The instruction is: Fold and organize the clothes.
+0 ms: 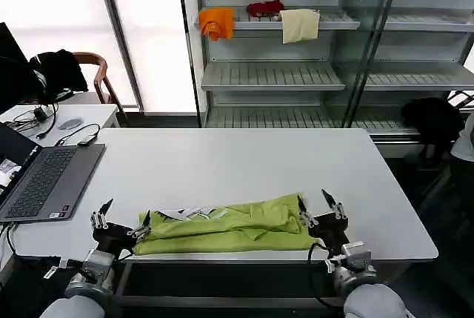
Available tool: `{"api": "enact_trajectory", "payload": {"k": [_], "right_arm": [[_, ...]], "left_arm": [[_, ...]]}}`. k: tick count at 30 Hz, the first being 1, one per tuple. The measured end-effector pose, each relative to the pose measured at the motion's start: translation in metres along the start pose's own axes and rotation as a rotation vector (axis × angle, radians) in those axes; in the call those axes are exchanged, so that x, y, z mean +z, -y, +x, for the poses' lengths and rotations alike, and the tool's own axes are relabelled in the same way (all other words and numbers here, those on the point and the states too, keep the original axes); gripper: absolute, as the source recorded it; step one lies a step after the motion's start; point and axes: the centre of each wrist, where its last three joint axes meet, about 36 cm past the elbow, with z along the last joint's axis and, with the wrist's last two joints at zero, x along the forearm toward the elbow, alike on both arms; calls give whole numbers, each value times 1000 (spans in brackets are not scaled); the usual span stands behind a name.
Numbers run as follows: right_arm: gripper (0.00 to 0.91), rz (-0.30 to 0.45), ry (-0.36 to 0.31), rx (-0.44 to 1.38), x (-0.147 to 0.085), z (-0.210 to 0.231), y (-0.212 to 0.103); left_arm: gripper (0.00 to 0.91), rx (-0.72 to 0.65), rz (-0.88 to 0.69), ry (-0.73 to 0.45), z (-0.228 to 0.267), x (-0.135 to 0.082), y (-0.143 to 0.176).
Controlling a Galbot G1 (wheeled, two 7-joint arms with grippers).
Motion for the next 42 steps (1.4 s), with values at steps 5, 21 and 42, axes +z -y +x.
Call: {"api": "enact_trajectory", "payload": {"k": [5, 21, 42], "right_arm": [[907, -23, 39, 20, 21, 8, 18], [907, -101, 141, 63, 66, 26, 92], [907, -155, 166, 83, 75, 29, 115]], "left_arm": [[907, 13, 127, 3, -1, 11, 3], [907, 54, 425, -10, -18, 68, 24], [20, 64, 620, -77, -41, 94, 40]]}}
